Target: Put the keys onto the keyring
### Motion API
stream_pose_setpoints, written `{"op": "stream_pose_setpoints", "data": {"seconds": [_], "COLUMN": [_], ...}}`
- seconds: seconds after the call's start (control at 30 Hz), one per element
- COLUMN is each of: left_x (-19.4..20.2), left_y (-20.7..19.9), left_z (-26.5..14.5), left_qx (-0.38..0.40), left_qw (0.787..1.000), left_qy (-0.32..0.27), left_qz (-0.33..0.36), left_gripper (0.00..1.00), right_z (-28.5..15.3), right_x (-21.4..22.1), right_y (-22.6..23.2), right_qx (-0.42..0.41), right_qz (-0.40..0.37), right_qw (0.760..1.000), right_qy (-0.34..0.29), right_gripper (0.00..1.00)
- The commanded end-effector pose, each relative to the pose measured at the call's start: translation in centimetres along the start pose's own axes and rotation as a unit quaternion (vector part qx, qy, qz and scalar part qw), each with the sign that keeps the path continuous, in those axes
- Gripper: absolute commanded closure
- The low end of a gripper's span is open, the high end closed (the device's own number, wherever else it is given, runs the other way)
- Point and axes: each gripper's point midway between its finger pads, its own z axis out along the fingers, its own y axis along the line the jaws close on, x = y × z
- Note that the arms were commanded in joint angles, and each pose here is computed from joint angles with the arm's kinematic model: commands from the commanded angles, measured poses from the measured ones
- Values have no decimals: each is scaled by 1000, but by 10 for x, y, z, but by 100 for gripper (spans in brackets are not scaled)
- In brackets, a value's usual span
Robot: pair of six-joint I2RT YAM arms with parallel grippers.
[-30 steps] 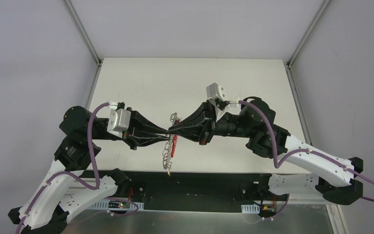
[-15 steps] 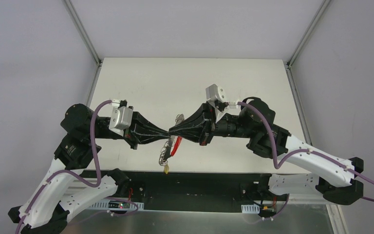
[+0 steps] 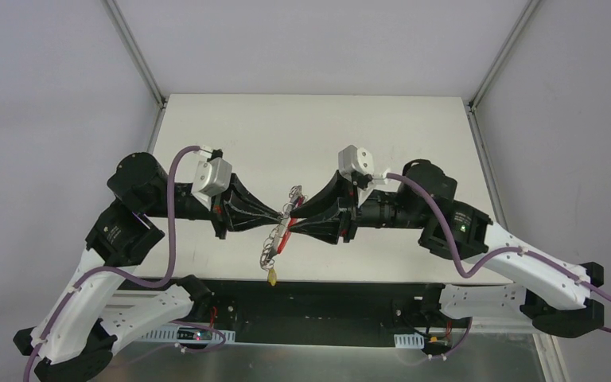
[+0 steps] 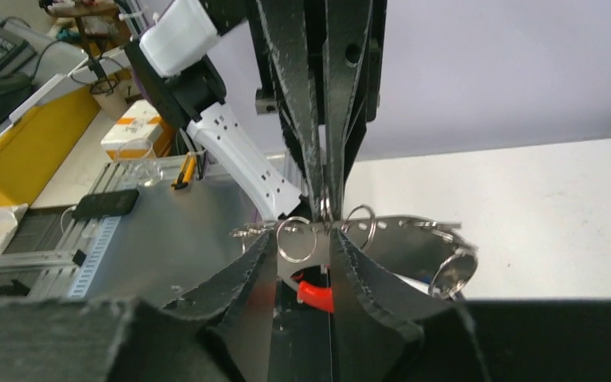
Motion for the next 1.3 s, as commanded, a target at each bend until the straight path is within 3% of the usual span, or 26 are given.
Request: {"op": "stream_pose_setpoints", "data": {"seconds": [0.0, 0.3, 0.73, 1.27], "left_x": [-13, 4, 25, 28], "left_y": [-8, -15, -13, -13], "left_z": [-5, -7, -5, -8], "left_qx": [5, 20, 24, 26], "left_qw": [1000, 997, 990, 990], "left_qy": [2, 50, 93, 108], "left_qz": [2, -52, -99, -86], "left_gripper": [100, 100, 100, 100], "right_z": [-24, -41, -21, 9], "right_x": [-3, 8, 10, 15], "right_y": [8, 7, 10, 1], "right_qx": [3, 13, -18, -29], "right_qz": [-20, -38, -27, -27], "right_qw": [999, 993, 989, 986], "right_qy": [43, 107, 144, 162], "right_gripper": [64, 54, 53, 53]}}
